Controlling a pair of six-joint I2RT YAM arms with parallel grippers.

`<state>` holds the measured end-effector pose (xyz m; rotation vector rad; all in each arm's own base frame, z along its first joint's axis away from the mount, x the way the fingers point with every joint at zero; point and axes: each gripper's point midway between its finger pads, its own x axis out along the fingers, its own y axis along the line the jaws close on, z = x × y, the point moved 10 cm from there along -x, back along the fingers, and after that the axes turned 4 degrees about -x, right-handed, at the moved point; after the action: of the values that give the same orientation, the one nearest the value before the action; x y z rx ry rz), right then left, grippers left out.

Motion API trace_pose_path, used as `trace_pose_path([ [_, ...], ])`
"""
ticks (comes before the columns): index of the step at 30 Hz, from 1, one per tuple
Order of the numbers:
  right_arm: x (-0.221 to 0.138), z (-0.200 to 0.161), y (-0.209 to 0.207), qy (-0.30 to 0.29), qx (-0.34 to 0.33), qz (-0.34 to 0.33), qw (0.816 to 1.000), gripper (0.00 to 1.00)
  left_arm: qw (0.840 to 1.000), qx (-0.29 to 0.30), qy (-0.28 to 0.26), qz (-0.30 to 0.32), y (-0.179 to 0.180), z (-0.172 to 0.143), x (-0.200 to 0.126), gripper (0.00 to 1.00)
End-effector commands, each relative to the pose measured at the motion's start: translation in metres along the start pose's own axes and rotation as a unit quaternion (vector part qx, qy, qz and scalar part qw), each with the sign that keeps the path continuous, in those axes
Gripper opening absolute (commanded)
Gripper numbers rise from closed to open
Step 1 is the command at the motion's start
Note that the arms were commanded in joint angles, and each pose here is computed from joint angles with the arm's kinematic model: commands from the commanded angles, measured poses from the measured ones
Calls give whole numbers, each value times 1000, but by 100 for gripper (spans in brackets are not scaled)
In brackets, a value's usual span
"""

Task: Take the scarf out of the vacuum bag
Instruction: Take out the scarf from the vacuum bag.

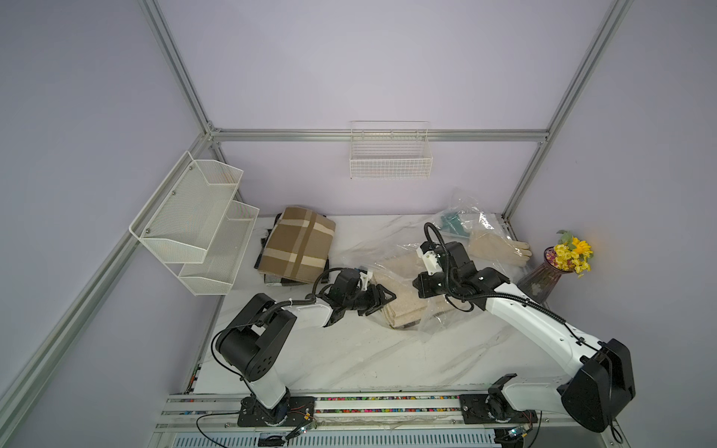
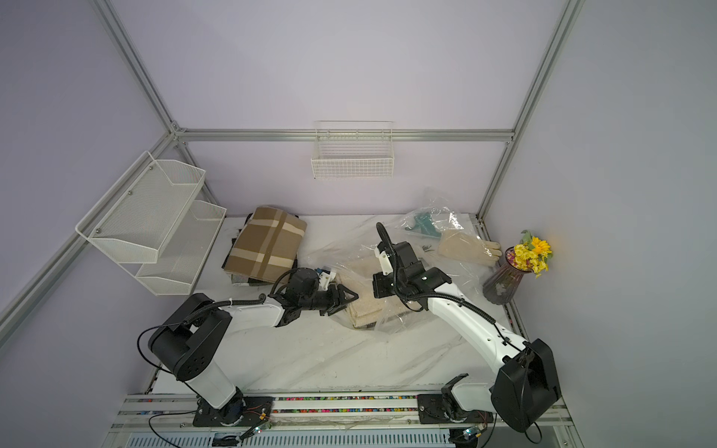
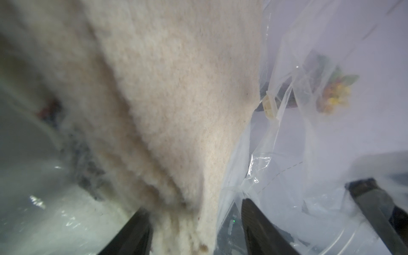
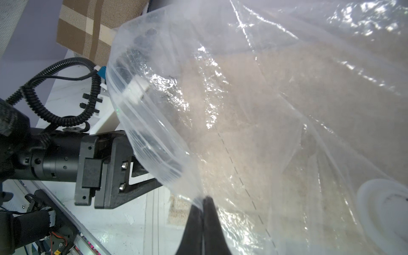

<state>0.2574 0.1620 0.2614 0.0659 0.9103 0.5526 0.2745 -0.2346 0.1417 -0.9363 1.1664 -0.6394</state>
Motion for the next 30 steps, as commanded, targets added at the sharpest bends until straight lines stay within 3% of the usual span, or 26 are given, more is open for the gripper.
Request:
trace_pose_path([
  [1,3,-2,1,8,-9,1,1000,0,1000,11,3,-11,-1,0,4,63],
  [7,3,-3,1,7,-10,0,1000,0,1000,6,2,-19,3,1,8,63],
  [19,5,-2,2,11,-10,1,1000,0,996,22,-10,-89,-26,5,-1,56],
  [26,3,0,3,6,-11,2,1000,0,999,-5,12,-43,-1,2,12,55],
  [30,3,1,3,6,-11,1,1000,0,998,-23,19,-50,11,0,20,55],
])
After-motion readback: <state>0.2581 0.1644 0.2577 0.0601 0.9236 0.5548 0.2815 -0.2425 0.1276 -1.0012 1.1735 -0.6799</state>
